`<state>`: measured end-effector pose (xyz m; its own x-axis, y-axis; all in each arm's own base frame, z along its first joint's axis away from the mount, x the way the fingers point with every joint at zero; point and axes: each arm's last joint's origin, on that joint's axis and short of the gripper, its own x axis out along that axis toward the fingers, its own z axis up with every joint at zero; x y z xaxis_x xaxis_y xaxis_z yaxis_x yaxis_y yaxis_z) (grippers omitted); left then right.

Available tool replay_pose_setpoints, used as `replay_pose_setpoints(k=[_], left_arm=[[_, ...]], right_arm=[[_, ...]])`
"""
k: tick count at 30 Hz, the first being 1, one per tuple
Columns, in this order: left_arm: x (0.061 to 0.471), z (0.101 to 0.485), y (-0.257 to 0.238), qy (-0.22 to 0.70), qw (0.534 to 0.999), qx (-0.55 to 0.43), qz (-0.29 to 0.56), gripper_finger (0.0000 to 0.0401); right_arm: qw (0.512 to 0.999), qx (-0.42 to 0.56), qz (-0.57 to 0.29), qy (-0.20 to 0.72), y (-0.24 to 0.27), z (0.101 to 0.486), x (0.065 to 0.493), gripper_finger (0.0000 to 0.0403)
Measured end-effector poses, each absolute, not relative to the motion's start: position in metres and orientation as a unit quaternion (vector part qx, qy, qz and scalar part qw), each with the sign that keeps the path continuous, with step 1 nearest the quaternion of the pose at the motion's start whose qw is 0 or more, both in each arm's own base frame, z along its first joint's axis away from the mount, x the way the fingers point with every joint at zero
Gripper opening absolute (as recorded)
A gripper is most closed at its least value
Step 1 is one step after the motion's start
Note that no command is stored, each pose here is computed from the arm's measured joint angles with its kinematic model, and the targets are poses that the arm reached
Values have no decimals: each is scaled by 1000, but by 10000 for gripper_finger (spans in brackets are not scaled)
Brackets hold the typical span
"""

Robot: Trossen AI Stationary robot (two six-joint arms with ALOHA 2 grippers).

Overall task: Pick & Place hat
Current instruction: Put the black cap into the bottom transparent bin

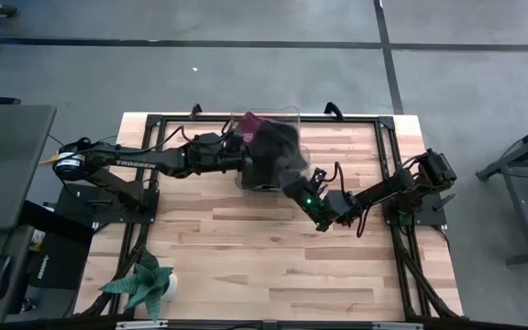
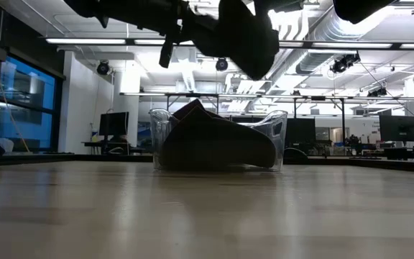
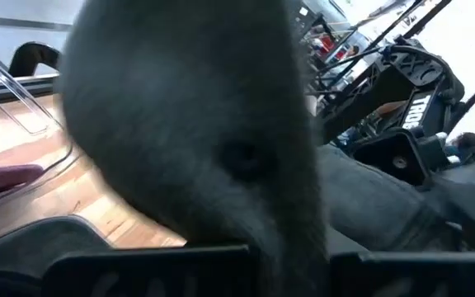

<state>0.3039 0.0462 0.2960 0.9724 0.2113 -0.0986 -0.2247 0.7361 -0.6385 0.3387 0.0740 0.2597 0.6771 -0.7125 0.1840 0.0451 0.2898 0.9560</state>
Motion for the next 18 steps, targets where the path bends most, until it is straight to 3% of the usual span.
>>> replay_pose_setpoints(k=[5,9,13,18], left_arm=[[304,296,47,7,931,-343,124,0],[304,304,48,0,933,-335,129,0],[295,335,55,-25,937,-322,130,0],[289,354,66,1,938,-319,135,0]], right_arm=[[766,537,-210,-285,78,259,341,257],[774,538,-217,-253,89,252,340,260],[770,548,-236,-227,98,243,339,260],[774,539,-247,-220,106,240,336,261]])
